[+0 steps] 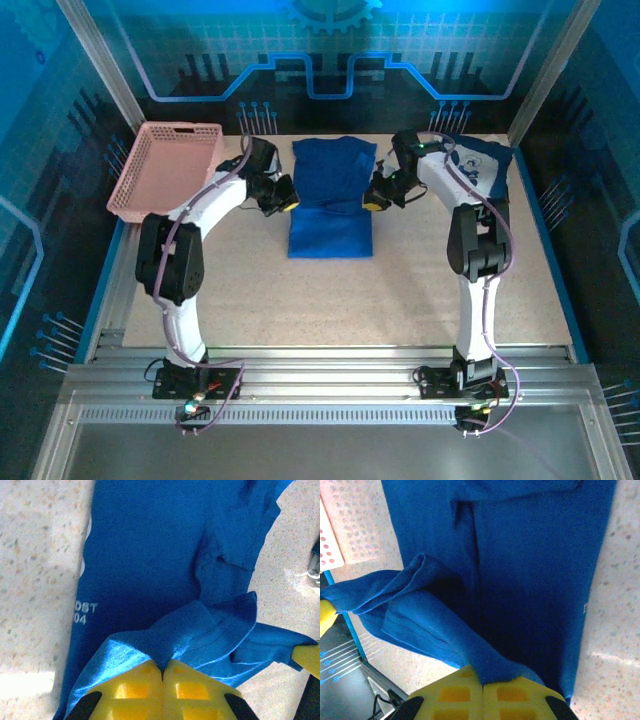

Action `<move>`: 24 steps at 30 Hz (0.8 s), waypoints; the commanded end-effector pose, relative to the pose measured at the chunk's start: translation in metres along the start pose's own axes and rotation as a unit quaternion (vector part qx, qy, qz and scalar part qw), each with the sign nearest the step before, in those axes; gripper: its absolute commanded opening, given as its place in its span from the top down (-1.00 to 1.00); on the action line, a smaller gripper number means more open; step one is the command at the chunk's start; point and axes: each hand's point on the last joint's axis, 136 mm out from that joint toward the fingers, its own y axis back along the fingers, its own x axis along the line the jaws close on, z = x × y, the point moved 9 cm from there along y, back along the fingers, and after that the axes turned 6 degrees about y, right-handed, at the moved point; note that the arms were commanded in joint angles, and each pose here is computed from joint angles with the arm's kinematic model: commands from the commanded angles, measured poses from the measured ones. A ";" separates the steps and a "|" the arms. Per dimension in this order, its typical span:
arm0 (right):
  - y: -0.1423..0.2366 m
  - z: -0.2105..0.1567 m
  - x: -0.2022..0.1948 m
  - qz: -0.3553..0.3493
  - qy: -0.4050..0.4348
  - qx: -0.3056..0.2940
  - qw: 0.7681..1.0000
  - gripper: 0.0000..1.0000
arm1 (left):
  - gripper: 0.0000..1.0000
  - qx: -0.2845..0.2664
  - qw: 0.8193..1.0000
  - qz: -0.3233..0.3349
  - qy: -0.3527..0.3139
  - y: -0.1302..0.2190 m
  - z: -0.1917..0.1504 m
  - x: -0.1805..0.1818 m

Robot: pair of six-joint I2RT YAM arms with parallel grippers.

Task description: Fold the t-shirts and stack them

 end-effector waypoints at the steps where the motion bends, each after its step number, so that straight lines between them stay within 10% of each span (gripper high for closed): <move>1: -0.003 0.012 -0.010 -0.008 -0.011 0.011 1.000 1.00 | 1.00 0.017 1.000 -0.011 -0.012 -0.007 0.011 -0.005; 13: -0.040 0.056 -0.038 0.017 -0.049 0.005 0.999 0.75 | 1.00 0.026 1.000 -0.010 0.002 -0.049 0.049 0.002; 19: -0.028 0.098 -0.037 0.097 -0.074 -0.067 0.990 0.16 | -0.02 -0.010 0.998 -0.064 0.022 -0.034 0.080 -0.017; 24: 0.029 0.109 0.001 0.136 -0.025 -0.132 0.982 -0.02 | -0.17 -0.064 0.993 -0.096 0.020 0.015 0.098 -0.043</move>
